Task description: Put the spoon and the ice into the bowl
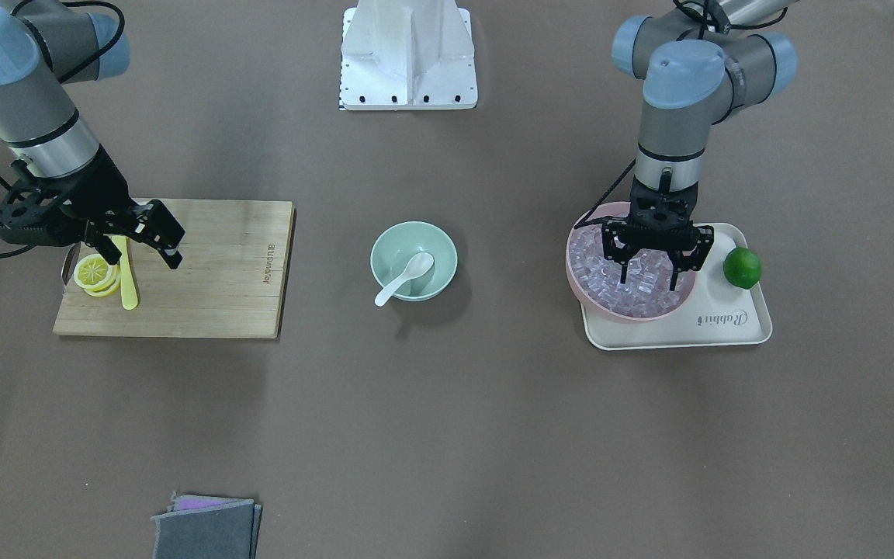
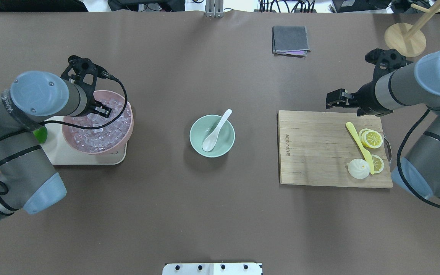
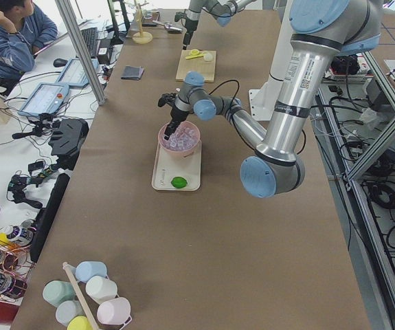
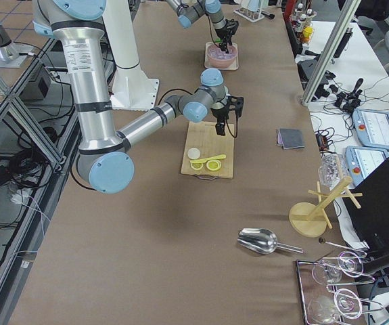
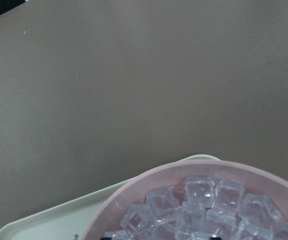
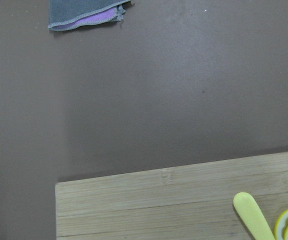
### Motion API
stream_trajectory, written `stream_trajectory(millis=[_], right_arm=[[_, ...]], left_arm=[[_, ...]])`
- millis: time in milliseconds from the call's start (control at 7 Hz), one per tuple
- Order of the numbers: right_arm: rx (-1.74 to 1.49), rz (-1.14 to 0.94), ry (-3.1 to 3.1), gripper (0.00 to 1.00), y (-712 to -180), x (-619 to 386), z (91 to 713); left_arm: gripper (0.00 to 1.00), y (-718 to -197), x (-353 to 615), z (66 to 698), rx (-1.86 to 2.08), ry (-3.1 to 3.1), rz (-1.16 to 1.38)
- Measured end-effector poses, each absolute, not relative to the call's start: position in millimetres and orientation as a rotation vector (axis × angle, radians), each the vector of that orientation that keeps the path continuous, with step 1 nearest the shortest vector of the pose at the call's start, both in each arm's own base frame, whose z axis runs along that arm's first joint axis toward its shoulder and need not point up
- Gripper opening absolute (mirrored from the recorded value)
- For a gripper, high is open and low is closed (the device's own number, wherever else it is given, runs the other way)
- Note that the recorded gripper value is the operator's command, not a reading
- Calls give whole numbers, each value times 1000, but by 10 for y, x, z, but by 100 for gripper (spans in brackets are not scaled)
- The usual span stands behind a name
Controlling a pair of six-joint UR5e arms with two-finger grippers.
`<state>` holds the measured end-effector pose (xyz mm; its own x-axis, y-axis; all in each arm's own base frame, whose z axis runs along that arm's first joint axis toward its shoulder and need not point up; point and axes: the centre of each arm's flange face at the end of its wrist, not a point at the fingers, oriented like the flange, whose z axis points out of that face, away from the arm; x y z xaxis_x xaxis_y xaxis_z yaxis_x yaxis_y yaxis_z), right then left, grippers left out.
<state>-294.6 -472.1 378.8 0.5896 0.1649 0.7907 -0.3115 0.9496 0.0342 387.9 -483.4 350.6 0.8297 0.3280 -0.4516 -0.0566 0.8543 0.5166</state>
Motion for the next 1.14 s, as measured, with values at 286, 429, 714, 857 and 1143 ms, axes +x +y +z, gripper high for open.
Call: stream_trajectory(millis=[286, 429, 714, 857, 1143], right_arm=[[174, 268, -893, 100, -4716, -2903, 3839], [173, 268, -892, 100, -4711, -2896, 3854], [171, 269, -888, 100, -4699, -2876, 3882], [169, 270, -887, 100, -4695, -2873, 3893], [167, 271, -885, 100, -4695, -2870, 3907]], left_arm=[[66, -4757, 4043, 3481, 509, 567, 247], [66, -4750, 4072, 3481, 508, 567, 252], [65, -4756, 4112, 3493, 508, 563, 271], [60, -4763, 4128, 3512, 507, 558, 279], [43, -4778, 4151, 3525, 505, 554, 285]])
